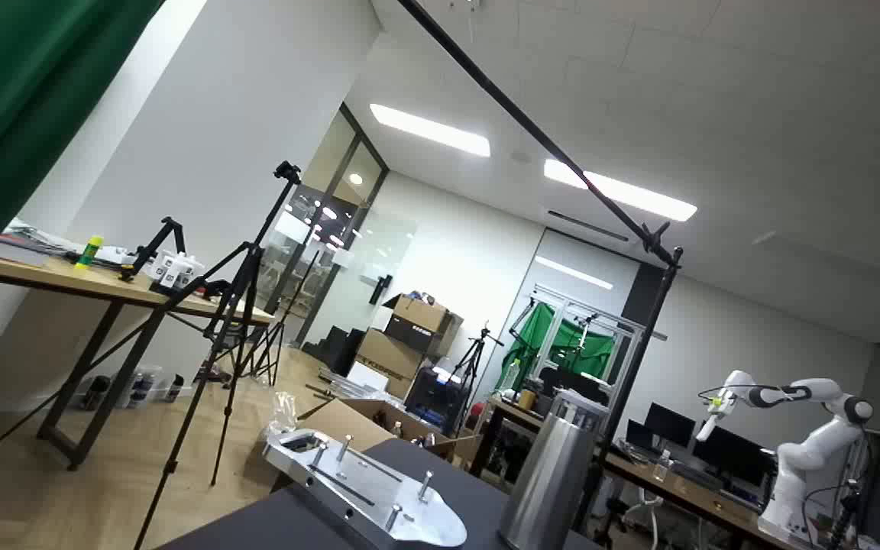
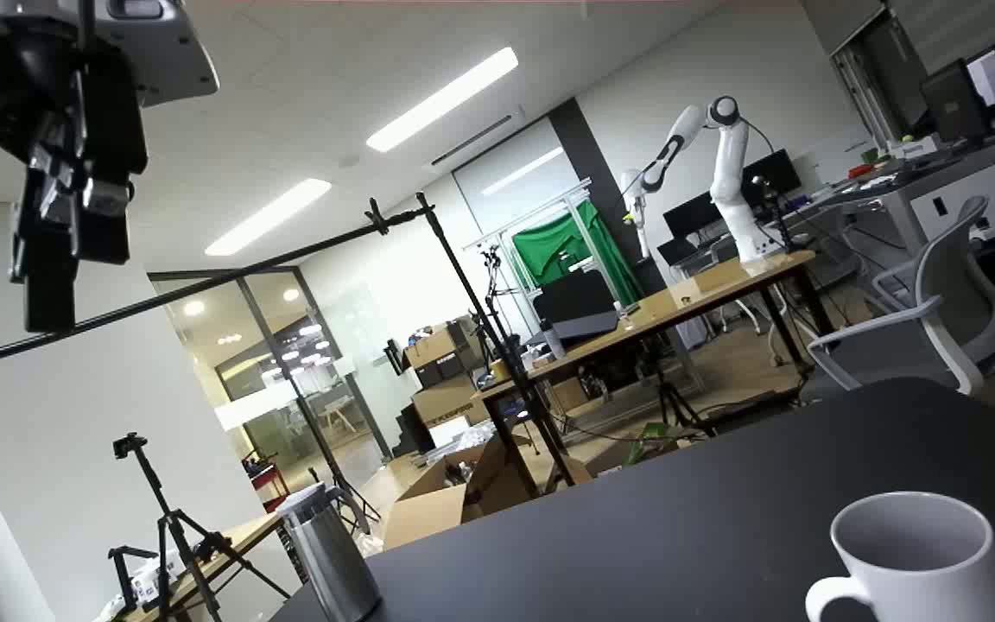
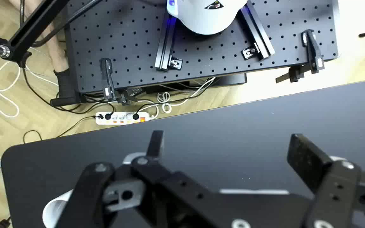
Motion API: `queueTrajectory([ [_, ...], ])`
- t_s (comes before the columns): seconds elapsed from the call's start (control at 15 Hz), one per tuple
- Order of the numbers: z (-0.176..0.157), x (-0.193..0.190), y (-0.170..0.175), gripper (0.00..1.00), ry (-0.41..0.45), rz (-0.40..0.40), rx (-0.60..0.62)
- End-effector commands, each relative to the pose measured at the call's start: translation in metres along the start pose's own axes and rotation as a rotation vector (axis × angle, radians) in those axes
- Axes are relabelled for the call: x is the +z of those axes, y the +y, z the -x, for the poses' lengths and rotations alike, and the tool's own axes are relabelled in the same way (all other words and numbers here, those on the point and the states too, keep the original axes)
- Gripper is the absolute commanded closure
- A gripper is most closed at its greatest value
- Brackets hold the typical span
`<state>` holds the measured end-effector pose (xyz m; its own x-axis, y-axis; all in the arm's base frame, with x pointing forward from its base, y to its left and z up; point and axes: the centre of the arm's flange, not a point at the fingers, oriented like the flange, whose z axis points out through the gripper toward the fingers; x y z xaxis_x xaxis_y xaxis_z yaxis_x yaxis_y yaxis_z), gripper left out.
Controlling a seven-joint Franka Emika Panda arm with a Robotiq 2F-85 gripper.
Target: Open the flask
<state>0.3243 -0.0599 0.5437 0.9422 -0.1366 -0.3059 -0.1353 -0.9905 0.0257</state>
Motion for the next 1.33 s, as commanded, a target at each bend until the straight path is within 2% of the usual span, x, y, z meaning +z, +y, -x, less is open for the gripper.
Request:
queueTrajectory([
  [0.0,0.0,0.0,0.0,0.0,0.001,0.0,0.0],
  [0.53,0.0,-0.001,0.0,0.0,0.004,0.0,0.0],
  [0.8,-0.051,-0.014,-0.025,0.0,0.144,-0.009,-0.006],
  [0.87,-0.069,-0.016,-0.037,0.25,0.192,-0.006,-0.017],
  [1.0,-0.105,-0.022,-0.064,0.33,0.272,-0.016,-0.043],
  [1.27,-0.168,-0.029,-0.133,0.63,0.37,-0.053,-0.103],
])
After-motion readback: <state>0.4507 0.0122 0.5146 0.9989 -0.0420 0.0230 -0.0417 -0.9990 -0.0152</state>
